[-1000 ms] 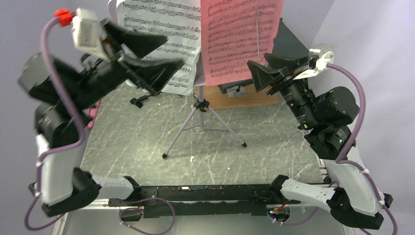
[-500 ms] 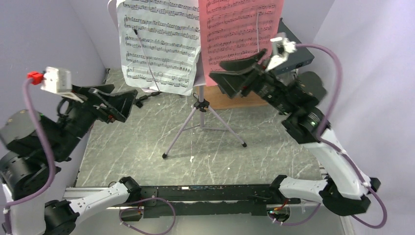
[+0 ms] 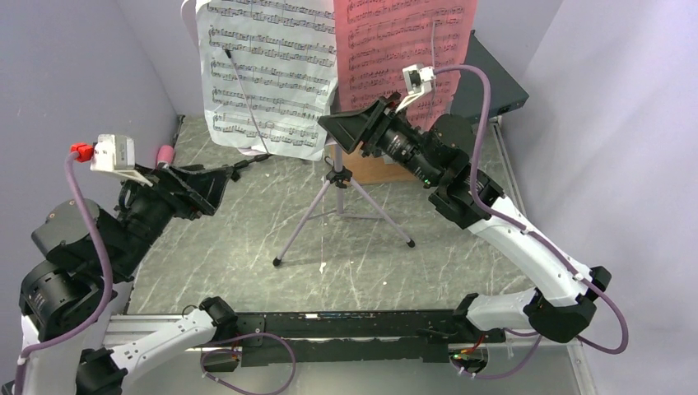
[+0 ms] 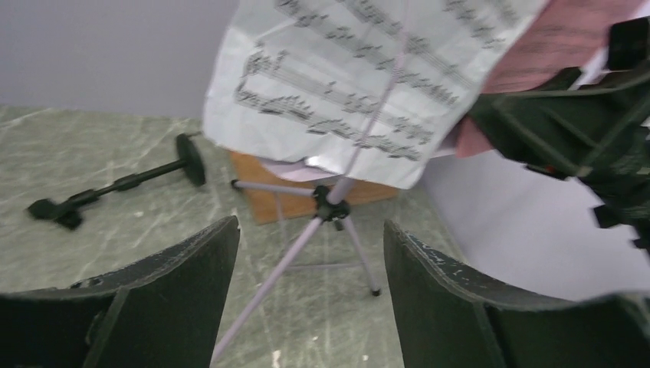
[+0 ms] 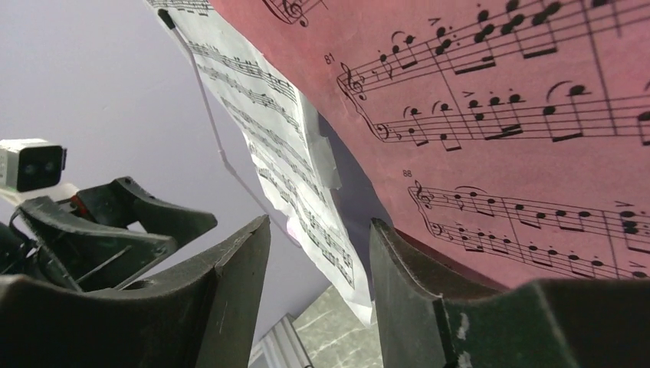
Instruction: Set up the instrument practice props
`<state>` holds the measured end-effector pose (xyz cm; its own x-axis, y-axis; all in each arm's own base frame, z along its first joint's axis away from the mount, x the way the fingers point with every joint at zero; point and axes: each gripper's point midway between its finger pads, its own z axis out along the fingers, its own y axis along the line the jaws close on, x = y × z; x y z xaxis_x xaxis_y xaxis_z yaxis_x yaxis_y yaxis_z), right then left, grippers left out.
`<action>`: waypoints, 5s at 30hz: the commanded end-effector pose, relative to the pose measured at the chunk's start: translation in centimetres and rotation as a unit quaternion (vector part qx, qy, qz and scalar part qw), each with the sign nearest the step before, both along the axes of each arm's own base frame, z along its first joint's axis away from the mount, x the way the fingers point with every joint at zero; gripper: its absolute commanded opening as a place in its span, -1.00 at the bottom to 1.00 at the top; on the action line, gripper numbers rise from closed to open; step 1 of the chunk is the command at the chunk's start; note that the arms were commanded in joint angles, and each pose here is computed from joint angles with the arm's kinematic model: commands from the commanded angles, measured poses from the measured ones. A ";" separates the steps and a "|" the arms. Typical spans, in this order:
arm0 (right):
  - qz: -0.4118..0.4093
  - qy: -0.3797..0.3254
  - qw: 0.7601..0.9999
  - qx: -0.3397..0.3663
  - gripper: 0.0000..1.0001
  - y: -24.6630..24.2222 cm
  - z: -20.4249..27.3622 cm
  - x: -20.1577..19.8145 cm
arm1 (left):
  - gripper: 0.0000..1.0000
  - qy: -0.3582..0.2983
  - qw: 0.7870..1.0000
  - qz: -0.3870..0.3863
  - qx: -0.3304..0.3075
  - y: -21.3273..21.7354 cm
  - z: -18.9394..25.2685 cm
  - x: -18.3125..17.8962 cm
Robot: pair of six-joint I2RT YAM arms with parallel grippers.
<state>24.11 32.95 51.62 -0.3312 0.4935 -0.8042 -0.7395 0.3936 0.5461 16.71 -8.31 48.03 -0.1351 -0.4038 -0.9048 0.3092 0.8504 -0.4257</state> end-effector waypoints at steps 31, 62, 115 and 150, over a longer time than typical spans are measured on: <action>-0.040 -0.138 0.989 -0.019 -0.92 1.2 3.6 1.0 | -0.46 -0.094 0.991 -0.014 -0.095 -6.9 8.2 6.7; -0.065 -0.199 0.966 -0.154 -1.00 0.6 4.5 2.1 | -1.00 -0.109 0.991 -0.066 -0.046 -9.5 7.5 7.0; 0.197 0.019 0.947 -0.254 0.92 -5.3 -26.8 -12.5 | 0.99 0.392 0.915 0.099 0.002 -4.3 -33.8 6.3; 0.124 0.003 0.953 -0.275 0.94 -8.8 -28.1 -12.1 | 0.33 0.204 0.699 0.396 -0.560 8.0 -43.9 39.7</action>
<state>11.44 24.75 22.05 -0.4025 -0.1399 -0.9047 -0.8597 0.3973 0.3210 55.77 -3.14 5.59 0.2406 -0.9637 0.1159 -0.5132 -0.2277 -0.8275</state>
